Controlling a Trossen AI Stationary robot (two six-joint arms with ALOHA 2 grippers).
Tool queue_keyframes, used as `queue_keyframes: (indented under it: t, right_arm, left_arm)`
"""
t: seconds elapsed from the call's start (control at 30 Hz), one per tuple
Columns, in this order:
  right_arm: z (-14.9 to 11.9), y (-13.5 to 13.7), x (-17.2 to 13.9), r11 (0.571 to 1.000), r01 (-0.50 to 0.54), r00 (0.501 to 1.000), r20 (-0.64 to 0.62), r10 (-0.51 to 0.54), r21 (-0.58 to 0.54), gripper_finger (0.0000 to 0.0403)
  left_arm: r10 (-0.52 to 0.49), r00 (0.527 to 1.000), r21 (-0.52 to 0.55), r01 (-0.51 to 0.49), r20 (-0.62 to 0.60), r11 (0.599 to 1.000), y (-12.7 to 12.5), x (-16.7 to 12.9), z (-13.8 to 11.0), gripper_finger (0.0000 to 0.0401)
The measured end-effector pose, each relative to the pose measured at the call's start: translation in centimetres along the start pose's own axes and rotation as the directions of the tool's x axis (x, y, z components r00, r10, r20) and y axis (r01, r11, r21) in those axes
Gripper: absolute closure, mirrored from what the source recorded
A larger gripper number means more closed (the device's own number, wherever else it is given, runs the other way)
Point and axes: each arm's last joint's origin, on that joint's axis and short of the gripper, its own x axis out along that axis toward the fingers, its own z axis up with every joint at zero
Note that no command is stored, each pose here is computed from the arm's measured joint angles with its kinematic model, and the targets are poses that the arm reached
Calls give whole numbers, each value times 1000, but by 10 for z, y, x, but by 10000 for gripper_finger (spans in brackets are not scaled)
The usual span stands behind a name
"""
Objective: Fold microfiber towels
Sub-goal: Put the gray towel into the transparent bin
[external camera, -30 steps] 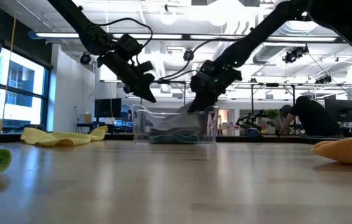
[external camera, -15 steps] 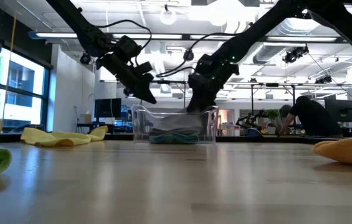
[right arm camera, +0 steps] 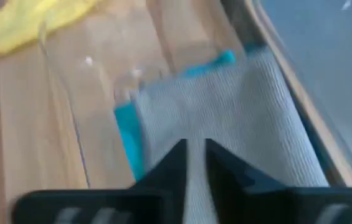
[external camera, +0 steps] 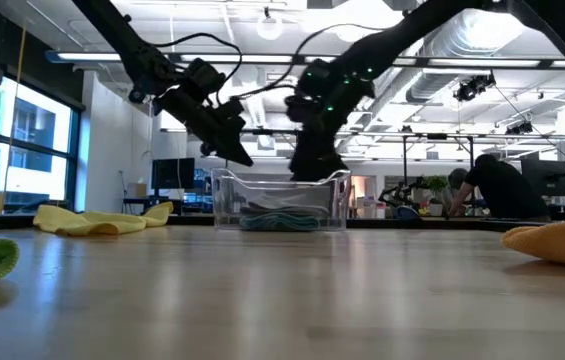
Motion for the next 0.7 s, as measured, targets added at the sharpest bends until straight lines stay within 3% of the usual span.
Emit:
queue_keyframes:
  t: [0.07, 0.27, 0.4, 0.7]
  right_arm:
    - [5, 8, 8, 999, 53, 998, 46, -53, 7, 392]
    - [0, 13, 40, 983, 120, 991, 45, -128, 140, 393]
    - [-6, 15, 59, 965, 202, 978, 22, -208, 168, 398]
    - [-15, 24, 80, 973, 128, 992, -18, -127, 189, 402]
  left_arm:
    - [12, 999, -12, -12, 30, 1000, 2, 0, -3, 401]
    - [19, 991, -99, -6, 131, 995, 2, 0, -37, 401]
    - [23, 988, -107, -6, 154, 994, -2, -1, -50, 401]
    - [48, 987, -117, -30, 154, 993, 3, -5, -53, 401]
